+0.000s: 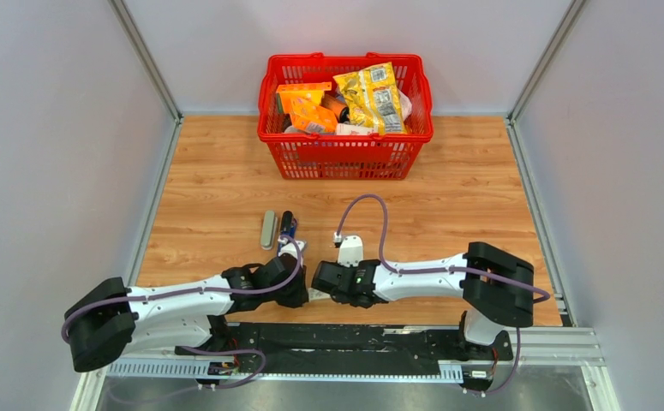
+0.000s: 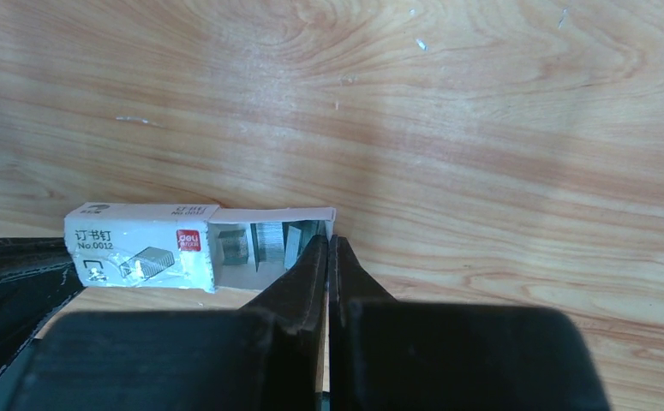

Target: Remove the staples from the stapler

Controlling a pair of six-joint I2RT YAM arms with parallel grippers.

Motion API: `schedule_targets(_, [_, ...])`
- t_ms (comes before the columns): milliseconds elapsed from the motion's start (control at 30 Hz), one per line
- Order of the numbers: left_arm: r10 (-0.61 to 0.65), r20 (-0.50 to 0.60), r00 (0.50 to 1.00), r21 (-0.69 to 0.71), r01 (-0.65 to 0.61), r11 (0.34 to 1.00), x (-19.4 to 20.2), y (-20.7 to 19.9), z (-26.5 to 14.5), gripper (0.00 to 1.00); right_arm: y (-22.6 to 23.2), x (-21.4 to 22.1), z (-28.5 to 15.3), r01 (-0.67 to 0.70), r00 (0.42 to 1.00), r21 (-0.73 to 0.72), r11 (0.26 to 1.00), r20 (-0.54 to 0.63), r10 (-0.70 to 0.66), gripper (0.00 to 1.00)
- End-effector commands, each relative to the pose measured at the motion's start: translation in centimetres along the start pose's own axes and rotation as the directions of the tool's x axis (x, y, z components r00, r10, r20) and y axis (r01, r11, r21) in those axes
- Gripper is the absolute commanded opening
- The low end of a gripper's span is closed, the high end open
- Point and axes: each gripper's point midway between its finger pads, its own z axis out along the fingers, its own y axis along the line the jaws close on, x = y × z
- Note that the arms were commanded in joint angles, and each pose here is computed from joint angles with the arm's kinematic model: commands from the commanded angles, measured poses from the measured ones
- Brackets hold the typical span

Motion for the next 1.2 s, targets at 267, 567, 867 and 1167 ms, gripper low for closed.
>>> schedule_targets(267, [0.028, 0.016, 0.999, 0.013, -0.028, 1.0, -0.1, -0.6, 0.9, 0.0, 2.1, -1.2, -0.7, 0.043, 0.998, -0.039, 0.998, 0.038, -0.041, 0.0])
schedule_targets(567, [0.099, 0.023, 0.995, 0.038, -0.1, 0.994, -0.4, -0.9, 0.8, 0.0, 2.4, -2.4, -0.8, 0.135, 0.988, -0.046, 0.99, 0.085, -0.131, 0.0])
schedule_targets(867, [0.126, 0.05, 0.991, 0.074, -0.13, 0.989, -0.9, -1.7, 0.8, 0.0, 3.9, -2.6, -0.5, 0.167, 0.983, -0.09, 0.982, 0.093, -0.158, 0.0])
schedule_targets(1167, [0.15, 0.05, 0.987, 0.091, -0.154, 0.984, -0.9, -2.1, 1.2, 0.0, 3.9, -2.8, -0.6, 0.175, 0.981, -0.102, 0.979, 0.102, -0.165, 0.0])
